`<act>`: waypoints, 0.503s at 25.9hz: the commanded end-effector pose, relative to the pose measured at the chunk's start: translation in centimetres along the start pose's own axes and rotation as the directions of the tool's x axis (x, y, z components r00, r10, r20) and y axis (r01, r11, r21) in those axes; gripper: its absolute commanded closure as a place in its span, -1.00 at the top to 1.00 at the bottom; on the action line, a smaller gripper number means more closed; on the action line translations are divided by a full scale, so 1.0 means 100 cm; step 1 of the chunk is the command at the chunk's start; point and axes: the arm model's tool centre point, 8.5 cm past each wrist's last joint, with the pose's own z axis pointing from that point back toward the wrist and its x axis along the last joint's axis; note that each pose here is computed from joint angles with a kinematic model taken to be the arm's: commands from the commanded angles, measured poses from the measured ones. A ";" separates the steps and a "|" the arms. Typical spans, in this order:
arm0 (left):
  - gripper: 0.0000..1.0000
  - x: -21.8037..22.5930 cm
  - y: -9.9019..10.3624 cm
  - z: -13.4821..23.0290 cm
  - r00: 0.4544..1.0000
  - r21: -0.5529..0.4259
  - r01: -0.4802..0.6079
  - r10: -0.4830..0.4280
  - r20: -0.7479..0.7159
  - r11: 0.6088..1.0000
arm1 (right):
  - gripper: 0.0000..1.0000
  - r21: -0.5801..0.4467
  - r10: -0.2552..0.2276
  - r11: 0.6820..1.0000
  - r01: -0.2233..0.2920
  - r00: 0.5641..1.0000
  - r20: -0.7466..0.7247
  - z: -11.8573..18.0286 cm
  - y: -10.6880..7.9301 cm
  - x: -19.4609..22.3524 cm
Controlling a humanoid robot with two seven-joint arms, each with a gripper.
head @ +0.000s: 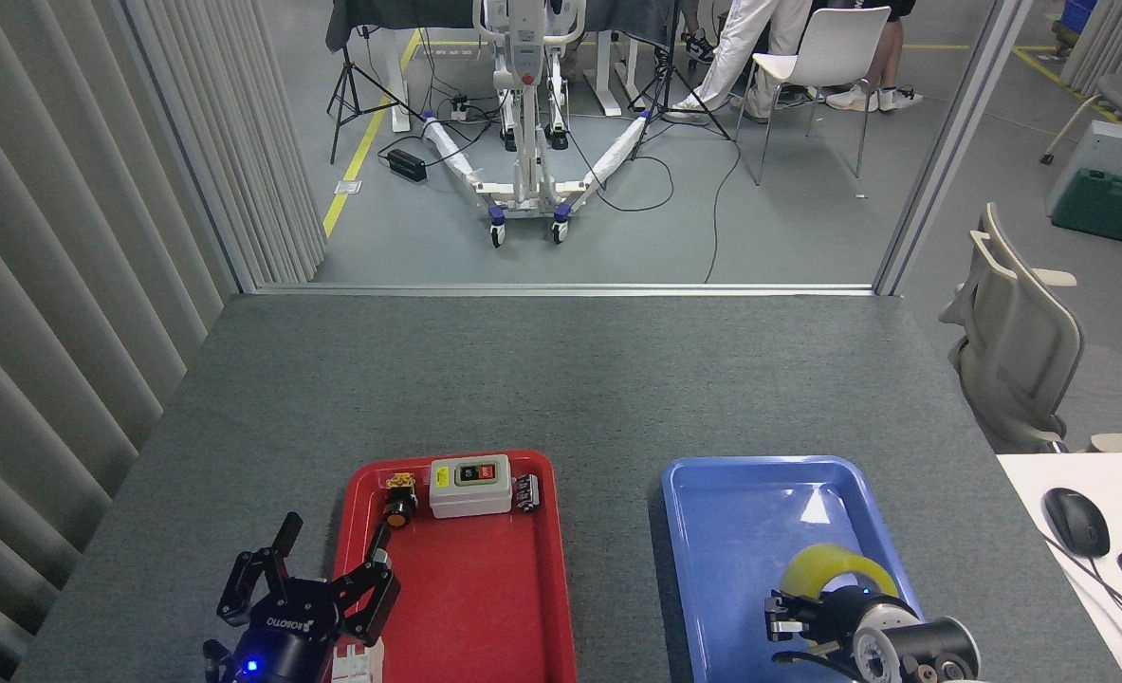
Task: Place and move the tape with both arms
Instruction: 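Push the tape roll across the blue tray with the right gripper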
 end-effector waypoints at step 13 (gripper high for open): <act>1.00 0.001 -0.010 0.000 1.000 -0.022 -0.004 0.004 -0.021 1.000 | -1.00 -0.041 0.002 0.999 -0.001 1.000 0.016 -0.008 0.003 0.007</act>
